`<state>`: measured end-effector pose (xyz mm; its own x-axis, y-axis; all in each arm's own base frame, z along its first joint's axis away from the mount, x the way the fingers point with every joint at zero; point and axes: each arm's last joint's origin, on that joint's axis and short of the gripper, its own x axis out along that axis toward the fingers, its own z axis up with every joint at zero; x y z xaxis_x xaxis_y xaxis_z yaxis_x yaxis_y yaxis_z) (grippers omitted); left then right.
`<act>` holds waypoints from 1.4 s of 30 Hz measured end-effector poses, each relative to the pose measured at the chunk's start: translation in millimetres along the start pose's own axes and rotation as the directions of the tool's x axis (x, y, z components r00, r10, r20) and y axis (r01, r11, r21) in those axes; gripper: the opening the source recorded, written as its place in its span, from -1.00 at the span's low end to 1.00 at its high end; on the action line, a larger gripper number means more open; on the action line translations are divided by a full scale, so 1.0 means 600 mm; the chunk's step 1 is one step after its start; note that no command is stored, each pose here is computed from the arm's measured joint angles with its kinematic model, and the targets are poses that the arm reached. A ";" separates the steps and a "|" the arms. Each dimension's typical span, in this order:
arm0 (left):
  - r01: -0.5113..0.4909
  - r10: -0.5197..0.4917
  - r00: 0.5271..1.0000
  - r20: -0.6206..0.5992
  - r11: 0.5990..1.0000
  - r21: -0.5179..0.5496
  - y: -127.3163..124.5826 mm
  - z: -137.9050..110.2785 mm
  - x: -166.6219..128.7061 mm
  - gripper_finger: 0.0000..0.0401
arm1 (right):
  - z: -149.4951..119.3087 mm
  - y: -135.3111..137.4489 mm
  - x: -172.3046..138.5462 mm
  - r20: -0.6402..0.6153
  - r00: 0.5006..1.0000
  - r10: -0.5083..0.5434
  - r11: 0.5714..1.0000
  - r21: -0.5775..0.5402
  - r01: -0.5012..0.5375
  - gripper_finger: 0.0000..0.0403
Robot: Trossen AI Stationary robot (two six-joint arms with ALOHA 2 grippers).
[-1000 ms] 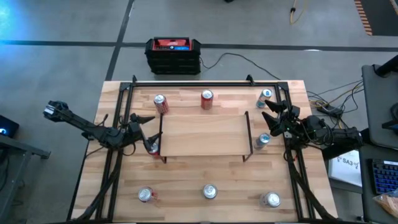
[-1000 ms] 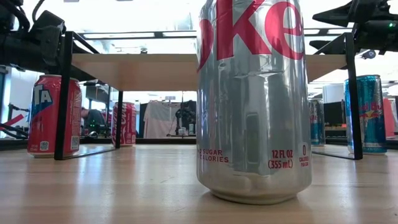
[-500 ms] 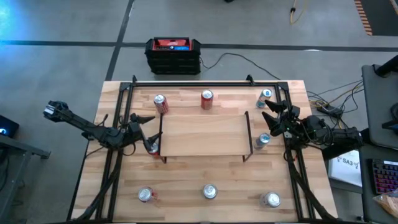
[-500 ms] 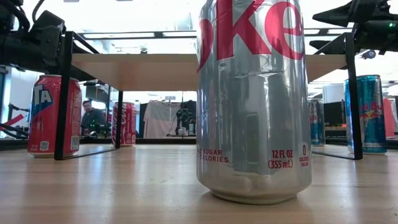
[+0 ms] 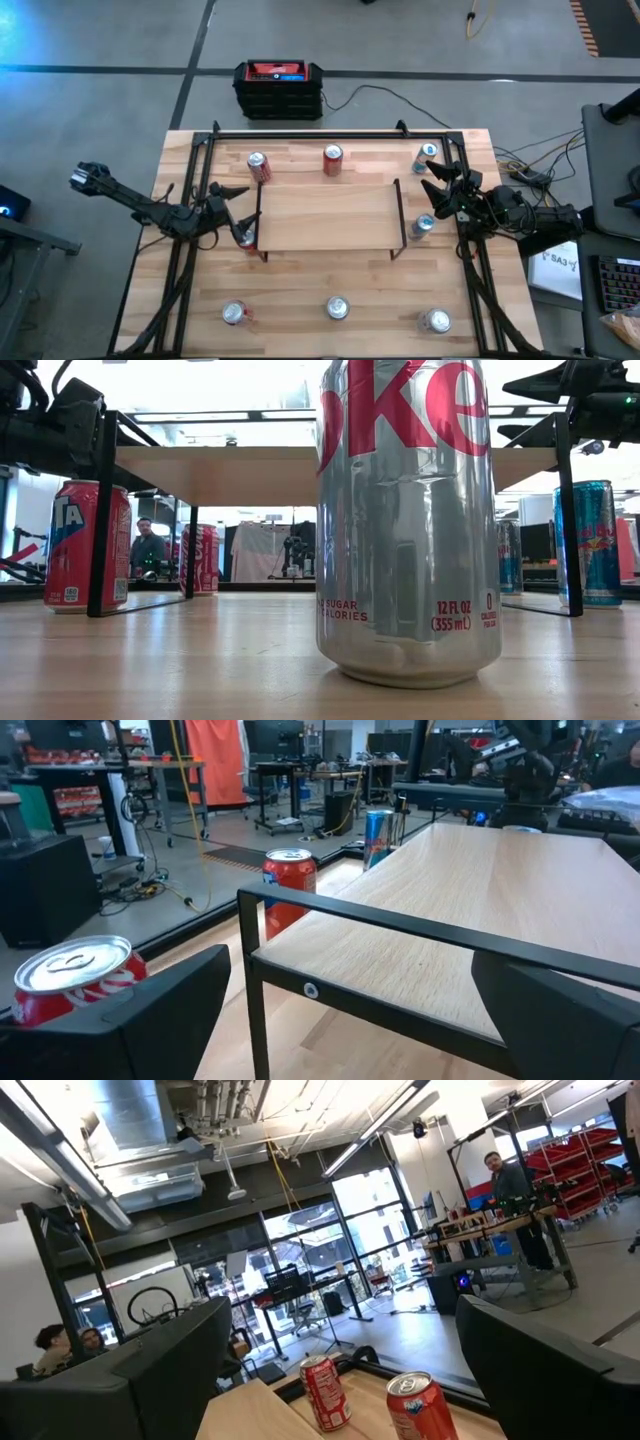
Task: Place canned beverage on shelf
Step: Move the top red white soda to the middle left of the table
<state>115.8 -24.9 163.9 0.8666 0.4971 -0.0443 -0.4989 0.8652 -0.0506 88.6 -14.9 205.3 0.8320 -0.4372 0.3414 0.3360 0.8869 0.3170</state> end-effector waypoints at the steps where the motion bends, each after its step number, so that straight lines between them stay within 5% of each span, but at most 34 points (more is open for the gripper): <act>1: -0.002 0.002 1.000 0.000 1.000 0.000 0.000 0.000 0.000 0.99 | 0.000 0.000 0.000 0.000 1.000 0.000 1.000 0.000 0.000 0.84; 30: -0.085 0.086 0.987 0.137 0.996 -0.009 0.002 0.041 -0.002 0.99 | 0.000 0.000 0.000 0.000 1.000 0.000 1.000 0.001 0.000 0.84; 37: -0.241 0.255 0.959 0.120 0.964 -0.116 0.012 0.044 -0.005 0.99 | 0.000 0.000 0.000 0.000 1.000 0.000 1.000 0.000 0.000 0.84; 42: -0.301 0.316 0.938 0.141 0.946 -0.118 0.018 0.087 -0.012 0.99 | 0.000 0.000 0.000 0.000 1.000 0.000 1.000 0.000 0.000 0.84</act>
<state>105.0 -15.5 215.8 0.6572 0.7491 0.0834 -0.7345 0.6613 -0.1521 88.7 -14.9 205.3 0.8322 -0.4372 0.3410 0.3360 0.8869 0.3171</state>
